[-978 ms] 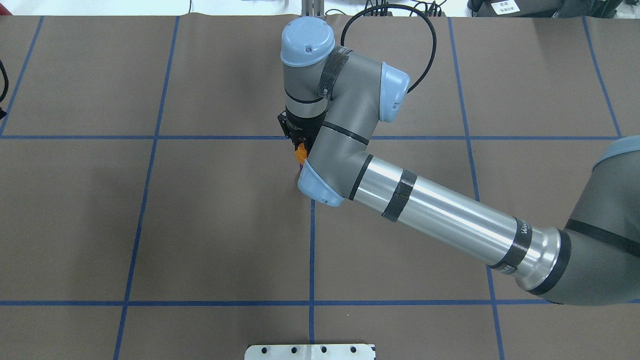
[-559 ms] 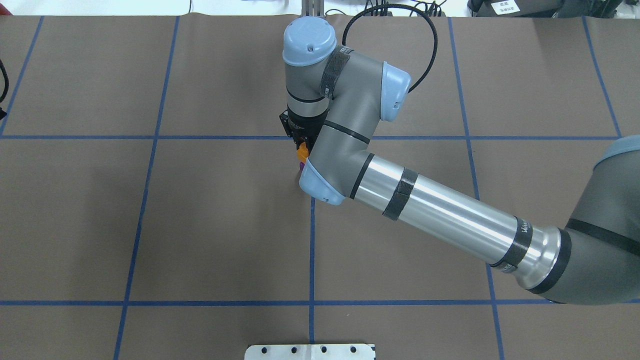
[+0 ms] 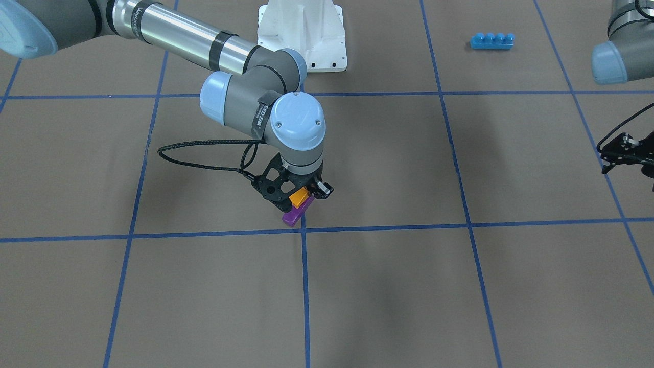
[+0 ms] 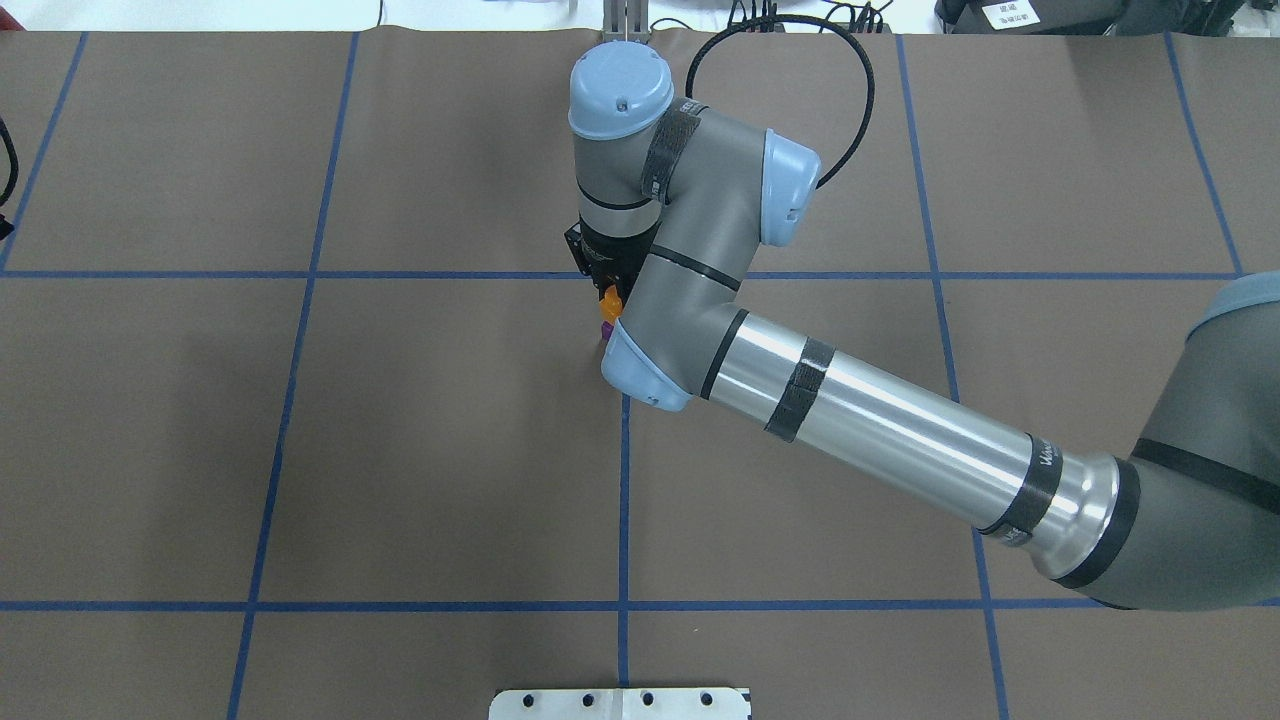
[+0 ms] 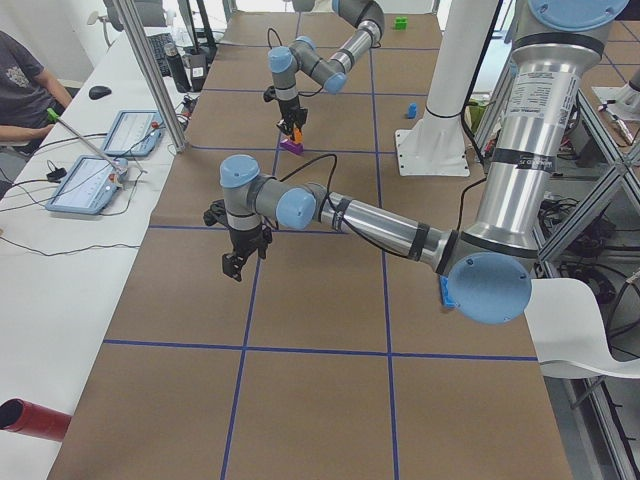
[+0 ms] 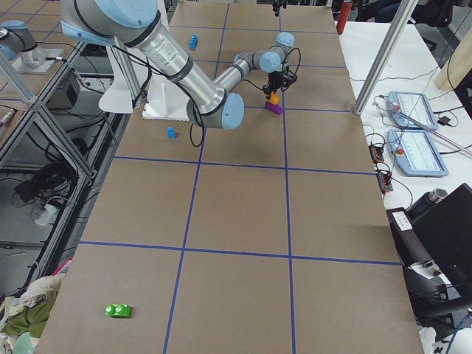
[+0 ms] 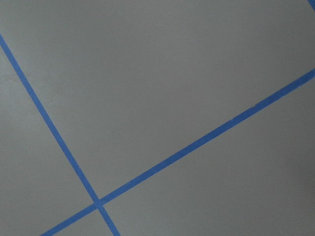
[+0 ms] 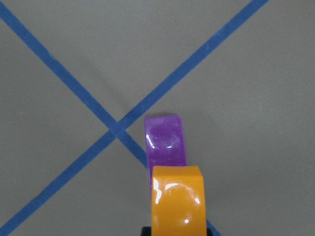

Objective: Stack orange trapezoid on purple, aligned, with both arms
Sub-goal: 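Lower the orange block onto the purple block, aligning it with the right gripper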

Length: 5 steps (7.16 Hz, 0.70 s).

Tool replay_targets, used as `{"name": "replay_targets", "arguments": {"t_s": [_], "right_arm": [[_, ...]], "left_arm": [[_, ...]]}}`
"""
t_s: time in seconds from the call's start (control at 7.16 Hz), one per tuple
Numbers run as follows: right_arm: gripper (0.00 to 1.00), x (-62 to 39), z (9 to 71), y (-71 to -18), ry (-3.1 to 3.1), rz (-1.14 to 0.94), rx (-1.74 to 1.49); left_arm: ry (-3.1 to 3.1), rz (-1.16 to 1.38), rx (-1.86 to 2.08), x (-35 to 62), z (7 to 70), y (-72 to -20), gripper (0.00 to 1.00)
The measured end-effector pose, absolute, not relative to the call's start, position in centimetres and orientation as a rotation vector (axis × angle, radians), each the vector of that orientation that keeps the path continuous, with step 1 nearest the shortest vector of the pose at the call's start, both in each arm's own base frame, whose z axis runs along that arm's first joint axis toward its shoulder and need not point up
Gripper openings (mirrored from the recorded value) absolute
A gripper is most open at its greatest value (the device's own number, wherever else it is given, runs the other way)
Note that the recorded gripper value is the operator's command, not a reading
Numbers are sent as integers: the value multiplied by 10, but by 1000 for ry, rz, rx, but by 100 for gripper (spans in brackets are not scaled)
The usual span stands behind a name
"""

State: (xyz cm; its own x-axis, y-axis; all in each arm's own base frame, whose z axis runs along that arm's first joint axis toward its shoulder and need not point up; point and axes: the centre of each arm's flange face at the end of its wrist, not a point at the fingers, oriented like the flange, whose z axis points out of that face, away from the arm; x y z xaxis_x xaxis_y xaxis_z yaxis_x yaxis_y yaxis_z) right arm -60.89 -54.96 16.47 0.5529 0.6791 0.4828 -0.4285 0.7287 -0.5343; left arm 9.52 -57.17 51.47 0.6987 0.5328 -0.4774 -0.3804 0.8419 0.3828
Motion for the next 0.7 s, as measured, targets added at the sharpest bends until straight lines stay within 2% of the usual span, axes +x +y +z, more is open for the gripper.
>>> {"name": "replay_targets", "arguments": {"t_s": [0.7], "right_arm": [[0,-616,172,-547,-726,668,-381]], "left_arm": [[611,511,265,96,513,-573,100]]}}
